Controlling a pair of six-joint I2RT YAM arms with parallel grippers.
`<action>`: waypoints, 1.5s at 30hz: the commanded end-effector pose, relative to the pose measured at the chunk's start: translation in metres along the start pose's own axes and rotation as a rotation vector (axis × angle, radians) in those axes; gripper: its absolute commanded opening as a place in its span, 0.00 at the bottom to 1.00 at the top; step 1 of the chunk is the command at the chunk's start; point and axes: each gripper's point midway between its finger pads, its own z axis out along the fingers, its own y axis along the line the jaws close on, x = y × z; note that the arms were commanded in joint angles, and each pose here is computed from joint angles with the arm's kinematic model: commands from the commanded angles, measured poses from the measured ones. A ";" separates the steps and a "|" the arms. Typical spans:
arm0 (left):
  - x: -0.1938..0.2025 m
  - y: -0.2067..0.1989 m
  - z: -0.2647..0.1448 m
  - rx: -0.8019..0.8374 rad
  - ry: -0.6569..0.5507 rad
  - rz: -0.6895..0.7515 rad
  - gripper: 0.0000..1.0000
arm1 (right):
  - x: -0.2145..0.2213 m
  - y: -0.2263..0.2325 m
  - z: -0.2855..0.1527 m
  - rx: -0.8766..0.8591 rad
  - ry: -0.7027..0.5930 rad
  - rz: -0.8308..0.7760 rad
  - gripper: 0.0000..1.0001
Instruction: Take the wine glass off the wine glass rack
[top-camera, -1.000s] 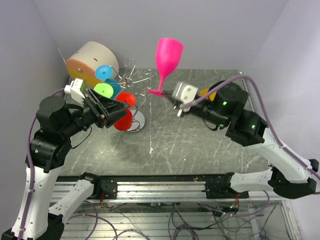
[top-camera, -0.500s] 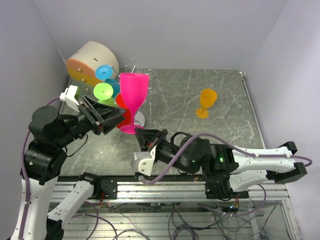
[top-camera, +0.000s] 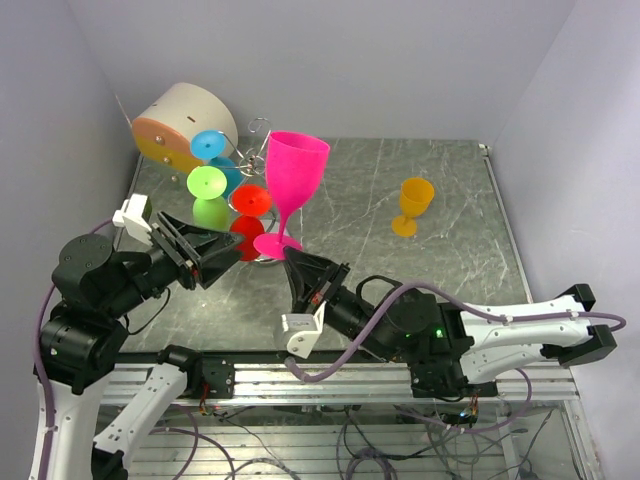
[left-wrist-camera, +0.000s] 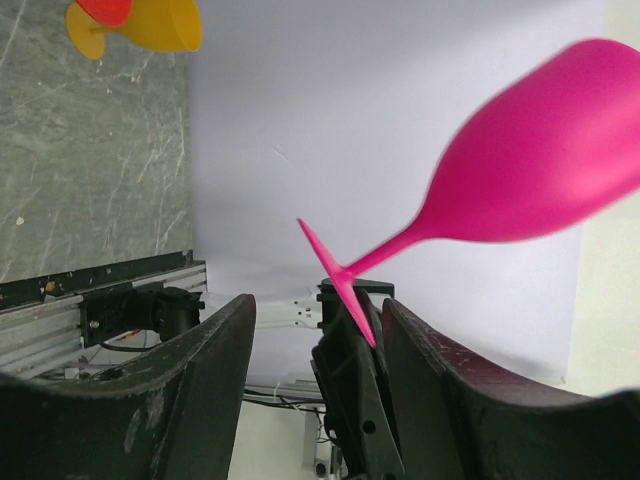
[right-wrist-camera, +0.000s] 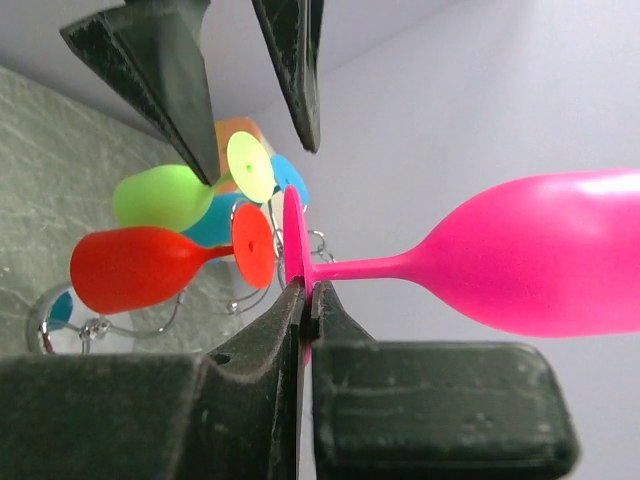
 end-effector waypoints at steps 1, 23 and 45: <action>0.009 0.002 0.000 -0.010 0.057 -0.068 0.65 | -0.011 -0.008 0.000 0.067 -0.030 -0.005 0.00; 0.018 0.006 -0.002 0.059 0.096 -0.158 0.26 | -0.024 0.030 0.020 0.092 -0.071 -0.042 0.00; -0.003 0.038 -0.026 0.018 -0.153 0.134 0.07 | 0.079 -0.024 -0.081 0.208 0.366 0.440 0.29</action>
